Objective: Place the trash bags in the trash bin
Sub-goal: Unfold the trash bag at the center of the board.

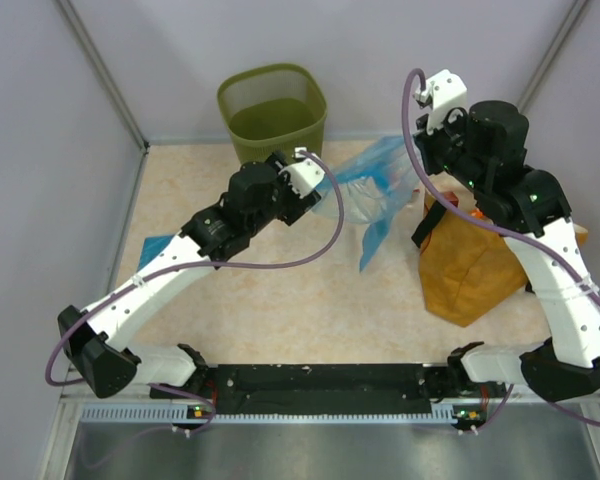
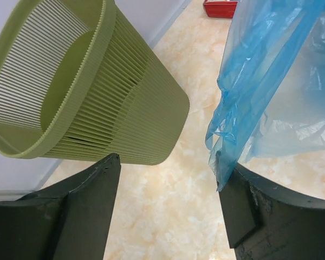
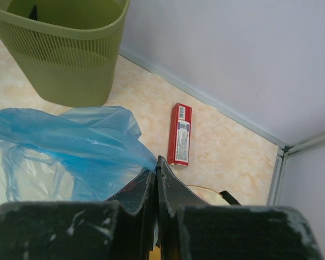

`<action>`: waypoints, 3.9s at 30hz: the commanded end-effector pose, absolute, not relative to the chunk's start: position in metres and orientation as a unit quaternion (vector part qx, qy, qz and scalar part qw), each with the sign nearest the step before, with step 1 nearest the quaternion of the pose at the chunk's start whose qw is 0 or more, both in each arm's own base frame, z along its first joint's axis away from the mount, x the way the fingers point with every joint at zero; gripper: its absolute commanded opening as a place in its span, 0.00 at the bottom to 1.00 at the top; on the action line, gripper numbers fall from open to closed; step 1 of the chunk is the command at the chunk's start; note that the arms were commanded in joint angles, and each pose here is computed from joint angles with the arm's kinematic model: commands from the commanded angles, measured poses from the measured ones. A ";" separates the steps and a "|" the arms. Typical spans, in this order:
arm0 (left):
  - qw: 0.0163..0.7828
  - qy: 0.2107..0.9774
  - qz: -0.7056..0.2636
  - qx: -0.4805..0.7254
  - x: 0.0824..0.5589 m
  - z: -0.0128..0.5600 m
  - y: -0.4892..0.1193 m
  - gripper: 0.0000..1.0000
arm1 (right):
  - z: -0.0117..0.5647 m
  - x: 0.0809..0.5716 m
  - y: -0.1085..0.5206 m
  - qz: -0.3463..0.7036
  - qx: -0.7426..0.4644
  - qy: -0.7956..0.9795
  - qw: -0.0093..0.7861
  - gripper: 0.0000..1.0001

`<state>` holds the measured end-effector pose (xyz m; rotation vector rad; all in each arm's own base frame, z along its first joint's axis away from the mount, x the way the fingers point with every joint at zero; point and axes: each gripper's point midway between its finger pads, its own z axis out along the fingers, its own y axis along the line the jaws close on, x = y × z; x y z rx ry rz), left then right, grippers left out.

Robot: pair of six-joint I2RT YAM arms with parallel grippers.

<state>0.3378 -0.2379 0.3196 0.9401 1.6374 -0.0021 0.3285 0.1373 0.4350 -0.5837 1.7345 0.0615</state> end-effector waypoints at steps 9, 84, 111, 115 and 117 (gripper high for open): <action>0.568 0.697 -0.223 0.375 0.286 0.346 -0.279 0.98 | 0.470 0.331 0.129 0.019 -0.230 0.727 0.647 0.00; 0.628 0.710 -0.157 0.277 0.349 0.405 -0.327 0.00 | 0.433 0.330 0.170 0.132 -0.281 0.751 0.583 0.51; 0.476 0.752 -0.415 0.190 0.323 0.423 -0.310 0.00 | 0.361 0.234 0.309 0.041 -0.636 0.532 0.557 0.67; 0.465 0.753 -0.427 0.184 0.322 0.423 -0.310 0.00 | 0.342 0.227 0.337 -0.001 -0.653 0.518 0.553 0.69; 0.463 0.754 -0.430 0.181 0.321 0.423 -0.308 0.00 | 0.338 0.229 0.346 -0.045 -0.654 0.507 0.561 0.69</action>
